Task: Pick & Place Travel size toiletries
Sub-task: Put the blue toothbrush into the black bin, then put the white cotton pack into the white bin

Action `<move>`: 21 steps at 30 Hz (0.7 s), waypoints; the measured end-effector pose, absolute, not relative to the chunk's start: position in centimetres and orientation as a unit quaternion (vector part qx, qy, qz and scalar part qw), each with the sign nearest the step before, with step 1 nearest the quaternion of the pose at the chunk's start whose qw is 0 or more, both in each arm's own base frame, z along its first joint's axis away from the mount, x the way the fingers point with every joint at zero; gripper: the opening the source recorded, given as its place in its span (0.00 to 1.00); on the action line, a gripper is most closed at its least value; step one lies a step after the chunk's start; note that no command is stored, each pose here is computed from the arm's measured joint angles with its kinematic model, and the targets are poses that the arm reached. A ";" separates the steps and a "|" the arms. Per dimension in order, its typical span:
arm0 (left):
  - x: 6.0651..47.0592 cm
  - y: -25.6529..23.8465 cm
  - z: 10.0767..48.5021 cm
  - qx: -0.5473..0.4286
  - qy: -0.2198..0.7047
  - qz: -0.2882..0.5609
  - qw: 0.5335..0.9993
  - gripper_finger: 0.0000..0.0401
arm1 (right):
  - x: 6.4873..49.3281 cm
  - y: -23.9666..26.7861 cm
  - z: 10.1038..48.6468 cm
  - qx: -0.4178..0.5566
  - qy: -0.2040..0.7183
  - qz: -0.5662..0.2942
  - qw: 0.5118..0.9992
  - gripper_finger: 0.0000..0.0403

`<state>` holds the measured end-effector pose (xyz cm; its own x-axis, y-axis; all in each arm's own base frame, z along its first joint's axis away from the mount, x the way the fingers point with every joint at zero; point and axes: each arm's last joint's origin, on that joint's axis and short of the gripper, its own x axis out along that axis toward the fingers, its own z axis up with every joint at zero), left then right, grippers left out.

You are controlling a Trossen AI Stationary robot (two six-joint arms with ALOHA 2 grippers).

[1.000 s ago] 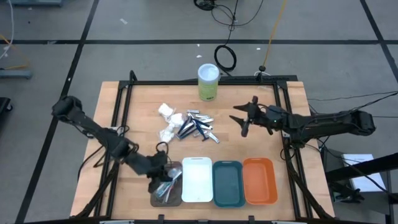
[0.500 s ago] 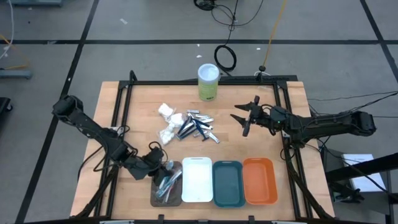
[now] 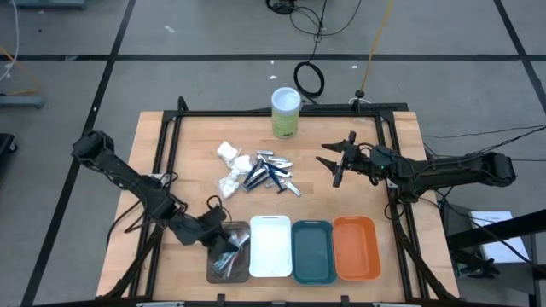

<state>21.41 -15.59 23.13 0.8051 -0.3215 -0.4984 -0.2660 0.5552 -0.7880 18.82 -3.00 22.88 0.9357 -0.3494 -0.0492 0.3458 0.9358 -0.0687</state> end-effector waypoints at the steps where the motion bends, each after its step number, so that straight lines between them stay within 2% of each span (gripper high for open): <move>1: 21.5 -15.7 23.3 -0.477 0.313 -0.031 0.821 0.60 | 18.8 -3.0 22.9 -0.029 0.031 -0.177 0.983 0.50; 5: 21.5 -16.3 23.9 -0.488 0.322 -0.092 0.806 0.63 | 18.8 -3.0 22.8 -0.029 0.033 -0.177 0.983 0.50; 9: 20.8 -16.9 23.6 -0.493 0.343 -0.089 0.794 0.65 | 18.8 -3.0 22.8 -0.029 0.034 -0.176 0.983 0.50; 21: 18.7 -14.9 20.3 -0.476 0.472 0.117 0.733 0.62 | 18.8 -3.0 22.8 -0.024 0.033 -0.175 0.984 0.50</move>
<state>18.74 -14.88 20.26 0.5276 -0.2784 -0.8025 -0.6205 0.5190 -0.5880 18.82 -2.98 22.80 0.9365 -0.3461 -0.0565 0.3429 0.9375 -0.0592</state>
